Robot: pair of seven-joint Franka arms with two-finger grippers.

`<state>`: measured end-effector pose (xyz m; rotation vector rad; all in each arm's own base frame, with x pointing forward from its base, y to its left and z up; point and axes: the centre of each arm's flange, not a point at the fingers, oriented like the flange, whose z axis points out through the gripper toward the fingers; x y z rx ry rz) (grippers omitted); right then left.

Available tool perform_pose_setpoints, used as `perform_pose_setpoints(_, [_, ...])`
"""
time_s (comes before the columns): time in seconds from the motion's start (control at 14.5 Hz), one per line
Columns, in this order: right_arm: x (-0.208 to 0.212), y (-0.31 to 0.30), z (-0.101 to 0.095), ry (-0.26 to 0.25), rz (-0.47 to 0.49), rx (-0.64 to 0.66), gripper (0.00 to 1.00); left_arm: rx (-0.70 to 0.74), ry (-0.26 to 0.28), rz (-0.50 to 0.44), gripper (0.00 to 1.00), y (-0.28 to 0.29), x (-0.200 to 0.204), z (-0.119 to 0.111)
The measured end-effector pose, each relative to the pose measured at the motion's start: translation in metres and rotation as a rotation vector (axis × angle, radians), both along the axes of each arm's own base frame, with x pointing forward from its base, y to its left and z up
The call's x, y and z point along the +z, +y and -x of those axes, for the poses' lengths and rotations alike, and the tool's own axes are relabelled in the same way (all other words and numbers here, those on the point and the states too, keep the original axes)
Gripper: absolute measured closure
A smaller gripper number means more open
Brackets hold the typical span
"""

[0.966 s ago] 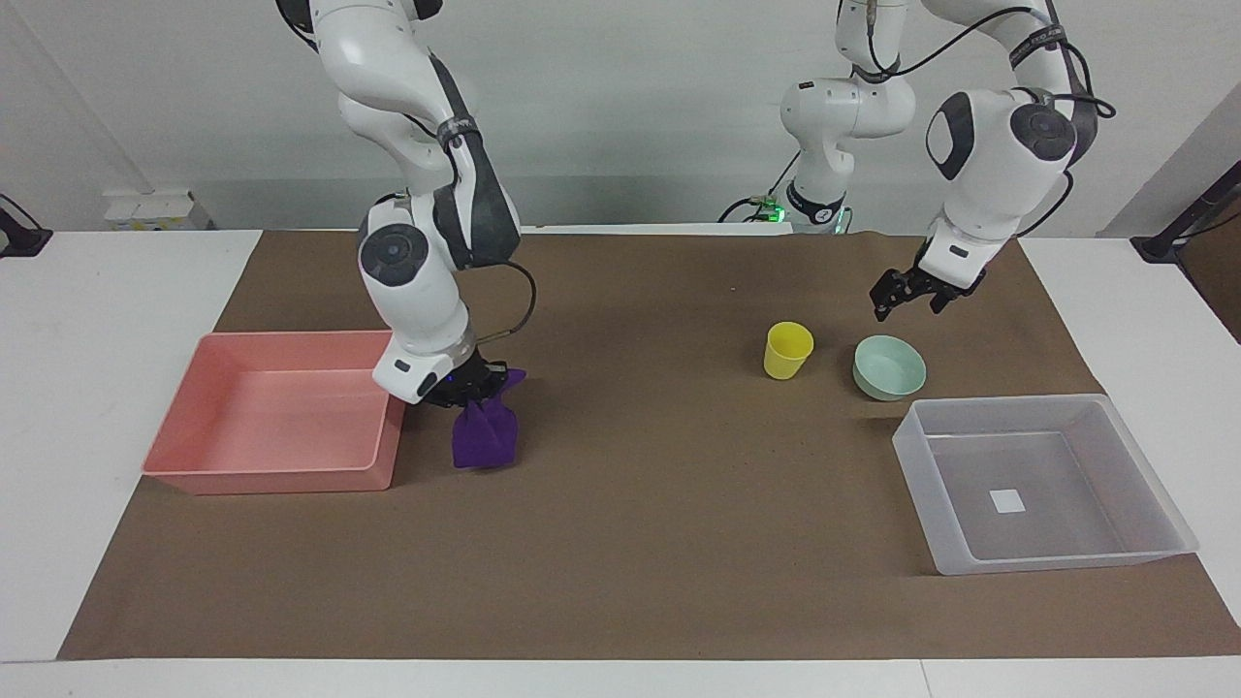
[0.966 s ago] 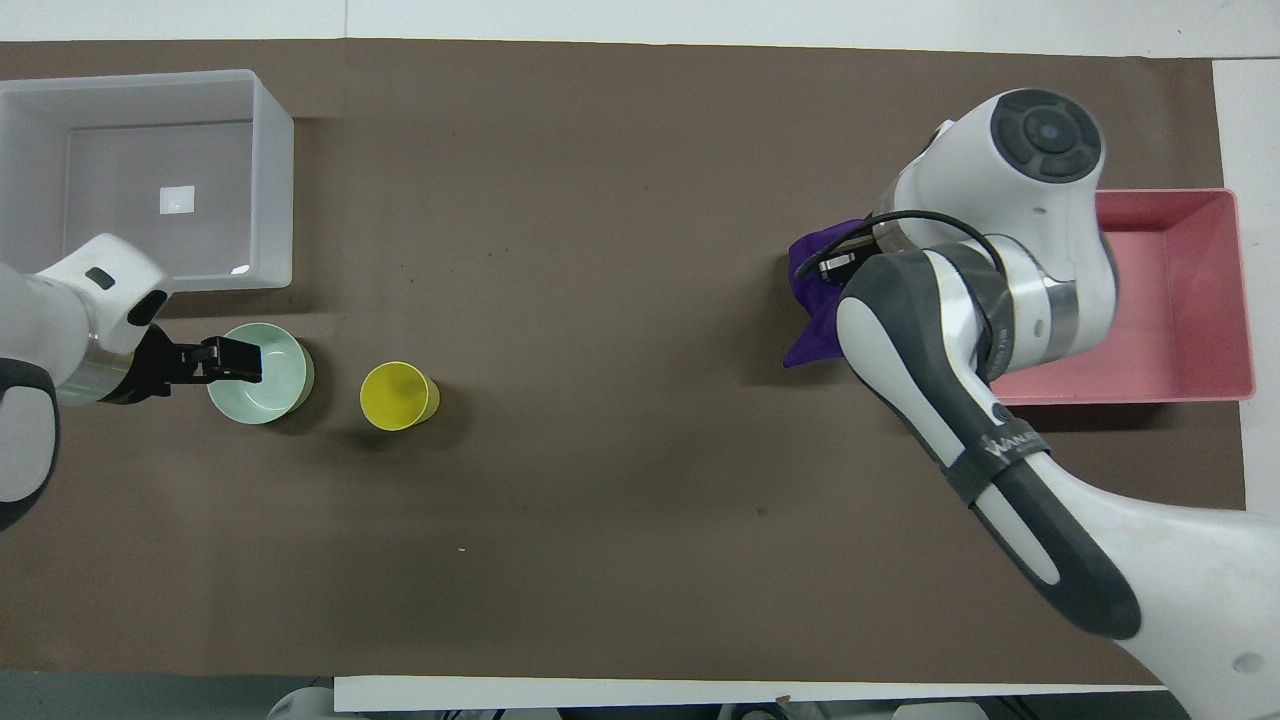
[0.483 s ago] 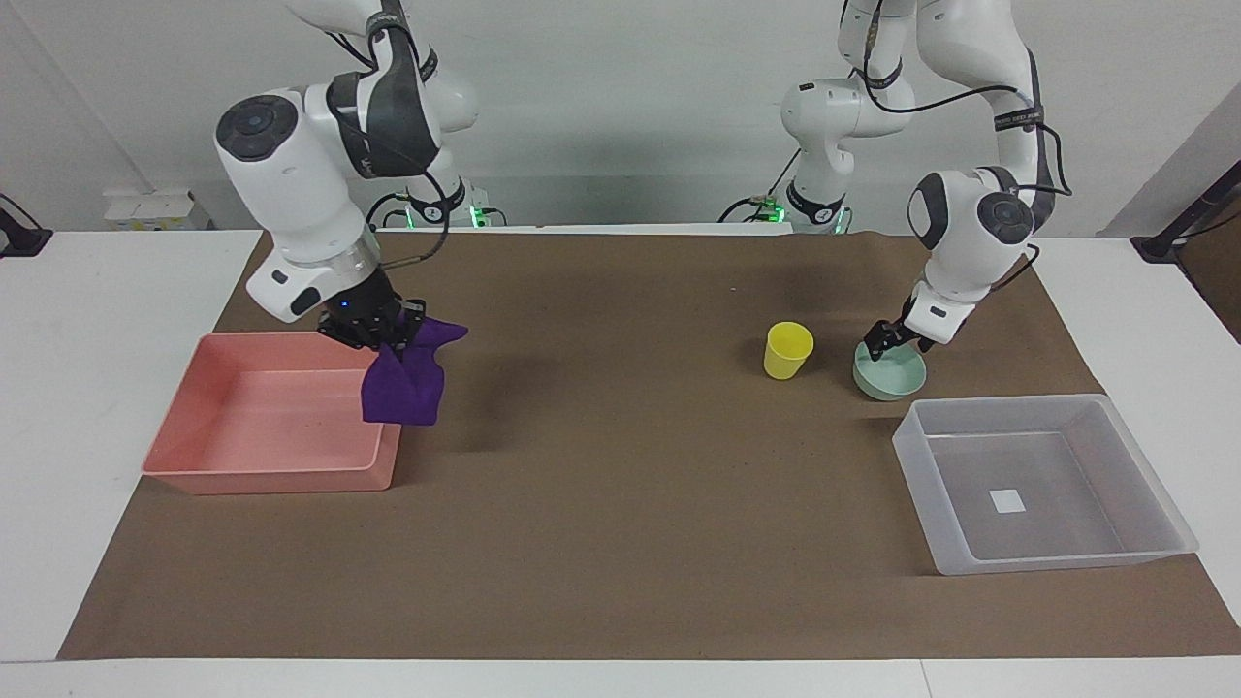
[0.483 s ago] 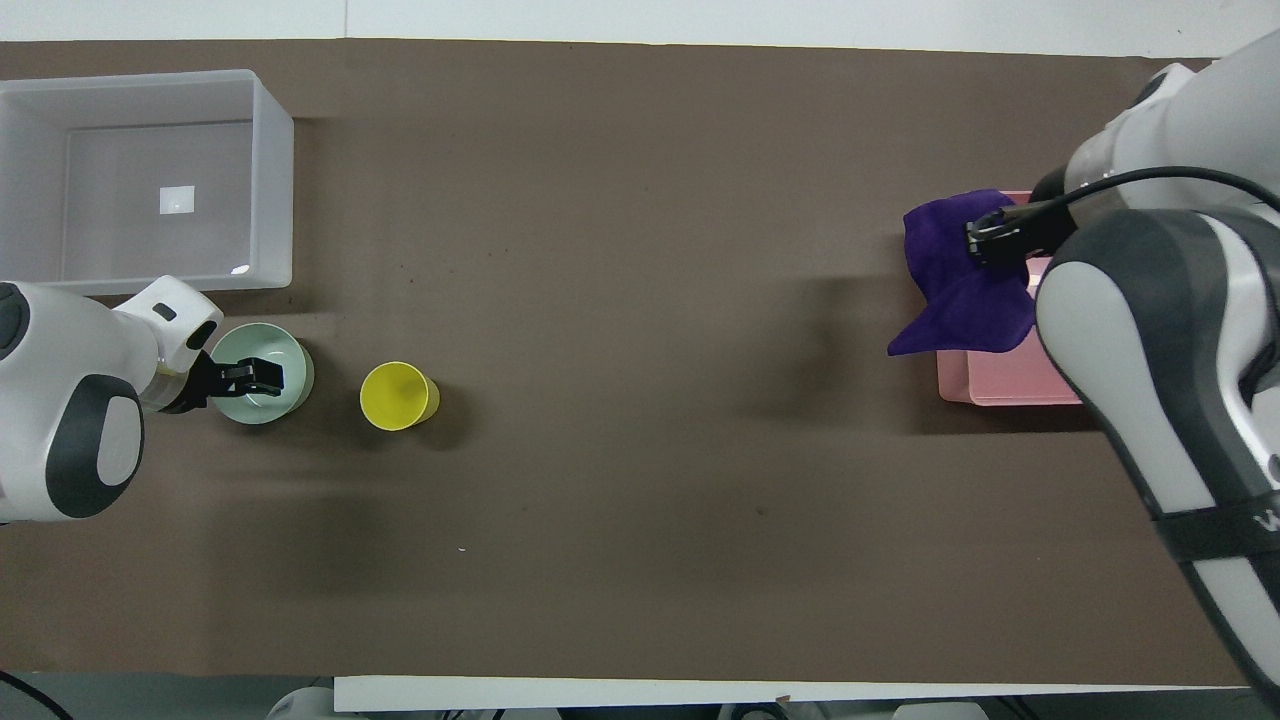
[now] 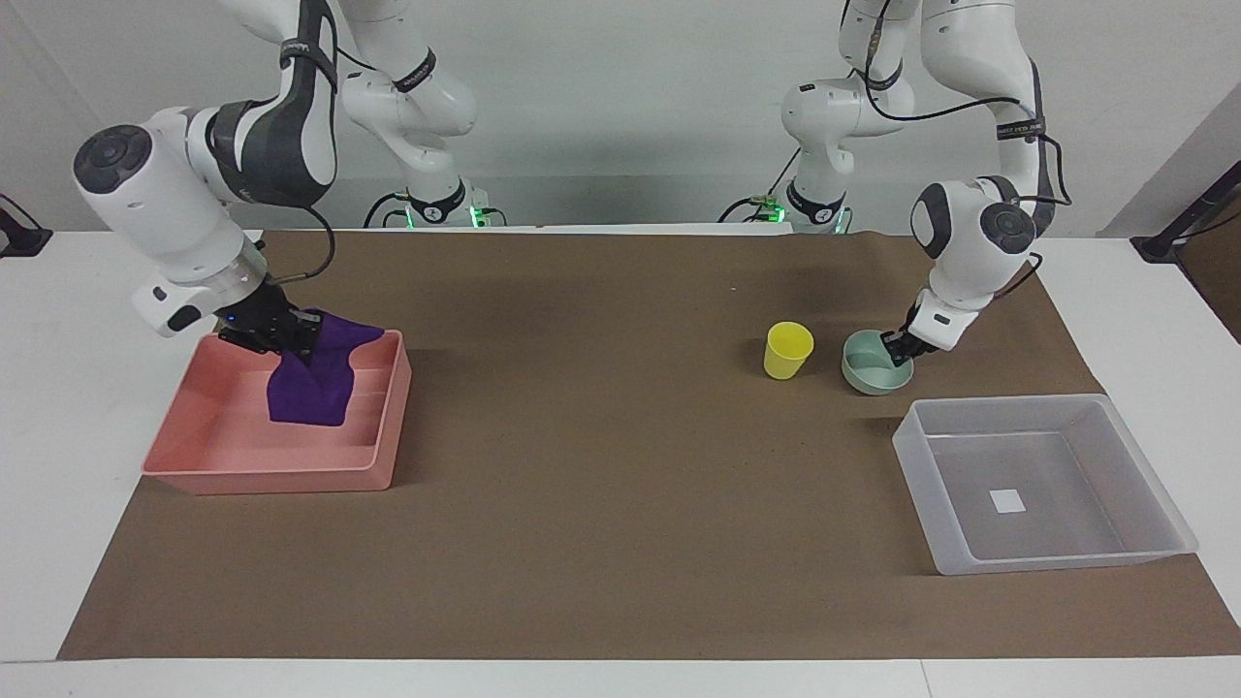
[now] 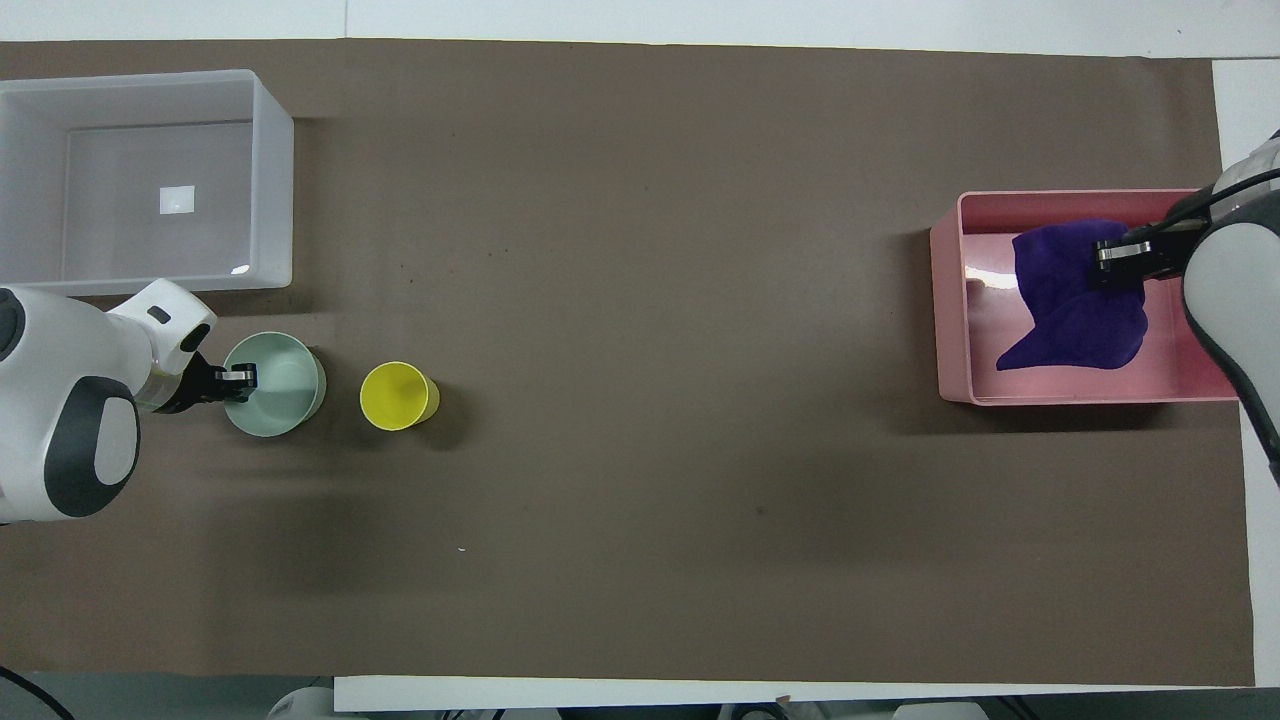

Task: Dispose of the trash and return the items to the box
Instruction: 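Lower the purple cloth into the pink tray while the left gripper grasps the bowl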

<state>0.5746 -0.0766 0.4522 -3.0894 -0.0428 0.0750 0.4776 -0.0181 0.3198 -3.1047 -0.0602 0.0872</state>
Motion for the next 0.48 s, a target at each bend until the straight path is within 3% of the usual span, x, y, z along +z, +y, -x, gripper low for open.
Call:
perform_pose_setpoints(0.28, [-0.06, 0.002, 0.004, 0.01, 0.0, 0.005, 0.92, 0.003, 0.057, -0.006, 0.93, 0.001, 0.018, 0.002])
perform_pose_setpoints(0.48, [-0.077, 0.002, 0.004, 0.021, -0.001, 0.006, 0.89, 0.005, 0.075, -0.013, 0.96, 0.001, 0.08, -0.008])
